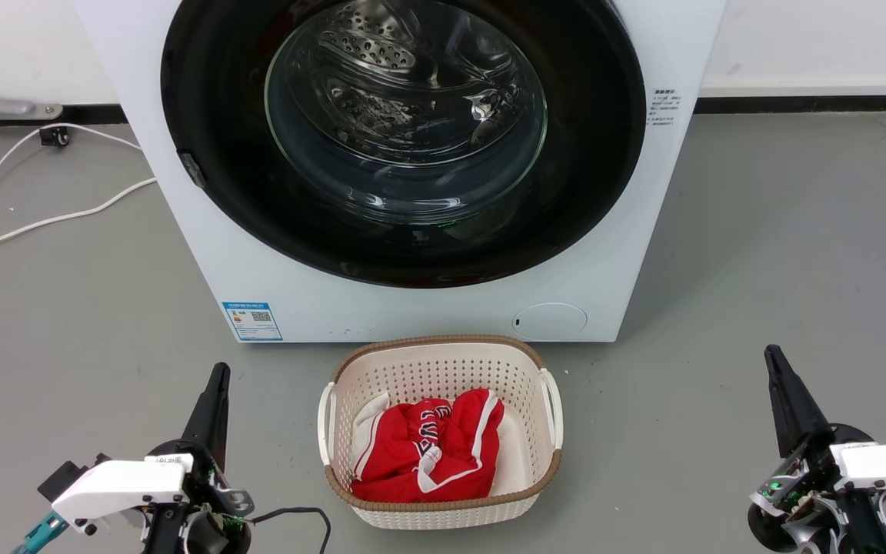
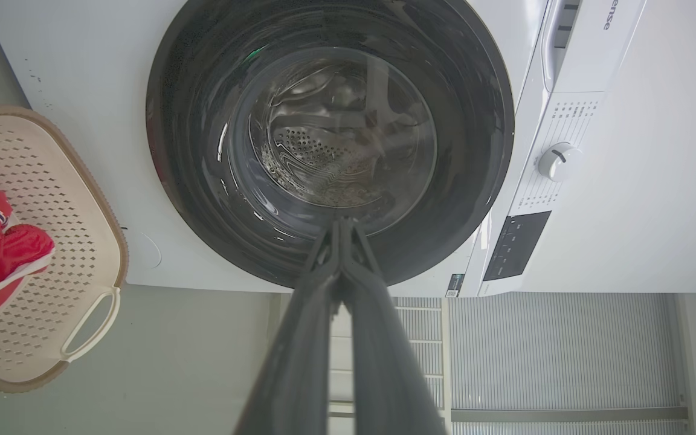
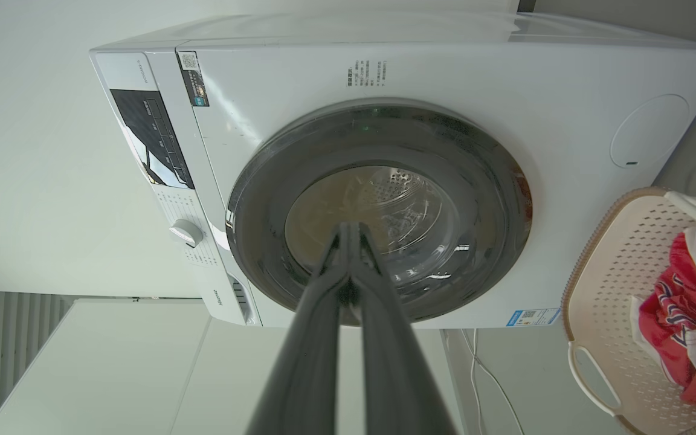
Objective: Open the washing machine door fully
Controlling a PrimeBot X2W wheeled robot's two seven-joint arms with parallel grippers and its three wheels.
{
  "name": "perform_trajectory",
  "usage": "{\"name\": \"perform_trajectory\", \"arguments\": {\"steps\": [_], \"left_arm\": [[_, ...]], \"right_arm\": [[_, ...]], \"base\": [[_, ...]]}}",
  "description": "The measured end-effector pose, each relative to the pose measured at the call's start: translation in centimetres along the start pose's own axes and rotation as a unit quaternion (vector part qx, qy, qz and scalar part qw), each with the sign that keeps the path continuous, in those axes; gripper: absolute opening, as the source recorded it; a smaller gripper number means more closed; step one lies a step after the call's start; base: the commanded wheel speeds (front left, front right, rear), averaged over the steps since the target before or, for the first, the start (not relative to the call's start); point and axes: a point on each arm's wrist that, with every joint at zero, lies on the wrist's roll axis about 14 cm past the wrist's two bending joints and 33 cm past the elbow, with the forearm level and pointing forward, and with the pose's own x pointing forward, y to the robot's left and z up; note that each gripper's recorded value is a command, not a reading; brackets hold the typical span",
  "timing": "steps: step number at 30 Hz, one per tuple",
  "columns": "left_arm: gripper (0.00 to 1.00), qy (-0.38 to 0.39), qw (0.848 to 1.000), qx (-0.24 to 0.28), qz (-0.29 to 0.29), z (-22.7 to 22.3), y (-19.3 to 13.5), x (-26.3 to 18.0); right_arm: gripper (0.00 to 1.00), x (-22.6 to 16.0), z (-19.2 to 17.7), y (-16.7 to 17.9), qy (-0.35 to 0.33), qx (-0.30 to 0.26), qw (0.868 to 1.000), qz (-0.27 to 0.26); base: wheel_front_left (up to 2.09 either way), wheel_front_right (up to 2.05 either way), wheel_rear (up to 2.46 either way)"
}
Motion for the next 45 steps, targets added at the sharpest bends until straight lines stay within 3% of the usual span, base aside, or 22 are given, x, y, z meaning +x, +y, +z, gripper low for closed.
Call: {"name": "perform_trajectory", "arguments": {"steps": [24, 25, 30, 45], "left_arm": [[0.00, -0.001, 1.000, 0.001, 0.000, 0.0, 0.0, 0.0], [1.00, -0.001, 1.000, 0.000, 0.003, 0.0, 0.2, 0.0], [1.00, -0.002, 0.999, -0.005, 0.033, -0.2, 2.2, -0.9], [1.00, -0.004, 1.000, 0.015, 0.002, -1.4, 0.2, -0.5]], "right_arm": [[0.00, 0.0, 0.0, 0.0, 0.000, -0.001, 1.000, 0.000], [1.00, -0.1, 0.0, -0.2, 0.001, 0.000, 1.000, -0.002], [1.00, -1.2, 0.0, -2.4, -0.003, 0.003, 0.999, -0.035], [1.00, -1.0, -0.1, -0.2, -0.020, -0.017, 1.000, -0.001]], "base": [[0.00, 0.00, 0.00], [0.00, 0.00, 0.00], [0.00, 0.00, 0.00], [0.00, 0.00, 0.00]]}}
